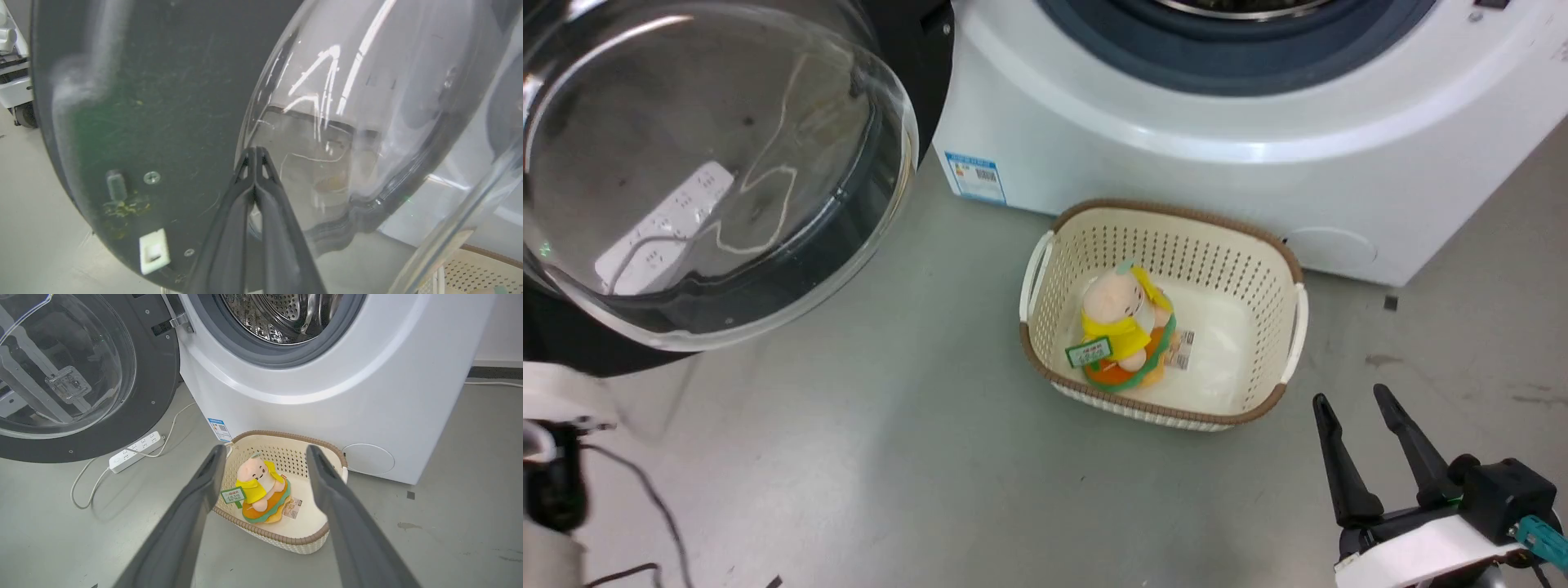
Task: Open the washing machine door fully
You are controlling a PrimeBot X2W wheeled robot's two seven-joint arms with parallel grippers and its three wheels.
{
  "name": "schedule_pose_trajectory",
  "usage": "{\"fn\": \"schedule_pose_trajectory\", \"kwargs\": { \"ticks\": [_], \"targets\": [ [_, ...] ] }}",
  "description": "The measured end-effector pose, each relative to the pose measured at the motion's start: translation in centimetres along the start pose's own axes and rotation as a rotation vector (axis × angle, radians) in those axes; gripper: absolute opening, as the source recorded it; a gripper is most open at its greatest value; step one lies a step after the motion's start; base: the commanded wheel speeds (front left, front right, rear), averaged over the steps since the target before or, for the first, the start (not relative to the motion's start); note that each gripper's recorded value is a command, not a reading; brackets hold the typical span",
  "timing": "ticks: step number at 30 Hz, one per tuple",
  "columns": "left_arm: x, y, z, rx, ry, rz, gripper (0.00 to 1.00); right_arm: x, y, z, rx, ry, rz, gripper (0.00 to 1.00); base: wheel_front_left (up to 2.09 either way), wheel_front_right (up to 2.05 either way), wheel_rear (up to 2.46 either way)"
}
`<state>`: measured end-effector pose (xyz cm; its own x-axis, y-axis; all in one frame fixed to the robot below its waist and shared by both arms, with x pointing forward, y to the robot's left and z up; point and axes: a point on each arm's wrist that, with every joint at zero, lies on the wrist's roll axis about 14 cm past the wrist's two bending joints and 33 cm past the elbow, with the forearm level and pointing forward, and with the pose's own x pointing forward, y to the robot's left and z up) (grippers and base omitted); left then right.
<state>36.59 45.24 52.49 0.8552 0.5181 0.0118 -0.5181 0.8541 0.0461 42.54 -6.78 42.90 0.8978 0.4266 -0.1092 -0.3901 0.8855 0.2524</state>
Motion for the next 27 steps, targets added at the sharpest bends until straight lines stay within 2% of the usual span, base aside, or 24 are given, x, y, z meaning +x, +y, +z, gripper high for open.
{"fn": "schedule_pose_trajectory", "kwargs": {
  "ticks": [5,16,23,27],
  "targets": [
    [-1.5,-3.8,1.9,-0.031,-0.081,-0.101,0.0,-0.7,0.4,2.4,-0.005,-0.073,-0.011,1.0,0.0,0.0,0.0],
    [-8.3,-14.1,3.7,-0.188,-0.145,-0.355,0.0,-4.7,-0.6,8.7,-0.077,-0.263,-0.101,1.0,0.0,0.0,0.0],
    [-12.8,-20.1,2.5,-0.217,-0.096,-0.484,0.0,-9.1,-2.3,9.9,-0.113,-0.312,-0.204,1.0,0.0,0.0,0.0],
    [-14.6,-22.2,1.7,-0.212,-0.079,-0.537,0.0,-11.0,-2.9,9.9,-0.128,-0.32,-0.245,1.0,0.0,0.0,0.0]
  ]
}}
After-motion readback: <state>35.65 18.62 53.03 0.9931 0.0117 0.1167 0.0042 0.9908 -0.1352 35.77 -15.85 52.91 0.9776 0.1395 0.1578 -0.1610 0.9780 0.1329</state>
